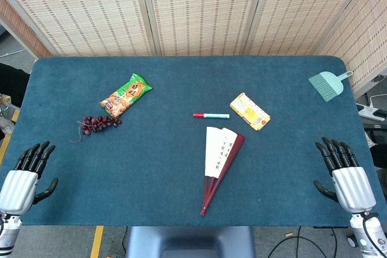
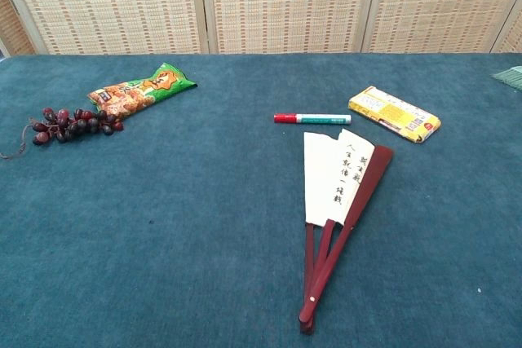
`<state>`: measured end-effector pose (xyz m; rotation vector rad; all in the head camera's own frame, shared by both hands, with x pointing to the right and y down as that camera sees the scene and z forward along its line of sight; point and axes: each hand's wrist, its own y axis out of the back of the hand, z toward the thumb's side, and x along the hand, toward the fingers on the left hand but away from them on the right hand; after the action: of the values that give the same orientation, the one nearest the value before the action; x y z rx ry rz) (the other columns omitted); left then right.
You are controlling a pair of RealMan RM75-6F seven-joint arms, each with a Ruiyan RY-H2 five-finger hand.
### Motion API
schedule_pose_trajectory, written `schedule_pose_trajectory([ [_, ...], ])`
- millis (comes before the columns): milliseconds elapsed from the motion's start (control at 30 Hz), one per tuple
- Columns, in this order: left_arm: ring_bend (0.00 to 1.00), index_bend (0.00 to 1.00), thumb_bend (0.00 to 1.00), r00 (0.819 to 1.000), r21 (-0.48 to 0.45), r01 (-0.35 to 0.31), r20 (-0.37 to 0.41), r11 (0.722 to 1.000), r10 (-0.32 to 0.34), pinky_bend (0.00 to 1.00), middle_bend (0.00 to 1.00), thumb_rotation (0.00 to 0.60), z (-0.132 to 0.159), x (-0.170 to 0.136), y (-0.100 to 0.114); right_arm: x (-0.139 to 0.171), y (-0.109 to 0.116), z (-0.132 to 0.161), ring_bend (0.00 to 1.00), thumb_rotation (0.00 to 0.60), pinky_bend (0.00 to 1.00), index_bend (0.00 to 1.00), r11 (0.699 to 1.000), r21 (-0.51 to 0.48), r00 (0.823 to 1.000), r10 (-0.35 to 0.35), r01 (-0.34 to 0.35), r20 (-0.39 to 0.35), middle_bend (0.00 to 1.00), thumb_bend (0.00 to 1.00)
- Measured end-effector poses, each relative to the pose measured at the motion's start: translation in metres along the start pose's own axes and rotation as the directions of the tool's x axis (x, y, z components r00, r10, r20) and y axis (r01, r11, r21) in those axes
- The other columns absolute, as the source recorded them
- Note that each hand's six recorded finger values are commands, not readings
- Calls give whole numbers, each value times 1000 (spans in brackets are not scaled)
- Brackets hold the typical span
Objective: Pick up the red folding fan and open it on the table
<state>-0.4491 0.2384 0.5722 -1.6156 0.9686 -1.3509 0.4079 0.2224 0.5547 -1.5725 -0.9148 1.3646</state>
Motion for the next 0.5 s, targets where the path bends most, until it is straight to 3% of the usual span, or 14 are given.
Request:
schedule_pose_trajectory([
  [200, 0, 0, 361, 1000, -9, 7, 10, 1000, -7, 124, 0, 600, 1, 4, -1, -3, -5, 6, 0, 600, 69, 0, 1000, 7, 999, 9, -8, -31, 0, 125],
  [333, 0, 0, 361, 1000, -14, 8, 19, 1000, -8, 125, 0, 600, 0, 6, -1, -9, -12, 25, 0, 600, 68, 12, 1000, 22, 993, 6, -3, -119, 0, 125],
  [433, 0, 0, 362, 1000, -17, 12, 24, 1000, -12, 126, 0, 600, -1, 9, -2, -20, -20, 51, 0, 600, 77, 117, 997, 73, 971, 19, -1, -240, 49, 125],
  [500, 0, 0, 362, 1000, -19, 14, 23, 1000, -13, 126, 0, 600, -3, 11, -2, -29, -29, 71, 0, 600, 87, 181, 992, 127, 945, 38, 4, -325, 107, 125],
])
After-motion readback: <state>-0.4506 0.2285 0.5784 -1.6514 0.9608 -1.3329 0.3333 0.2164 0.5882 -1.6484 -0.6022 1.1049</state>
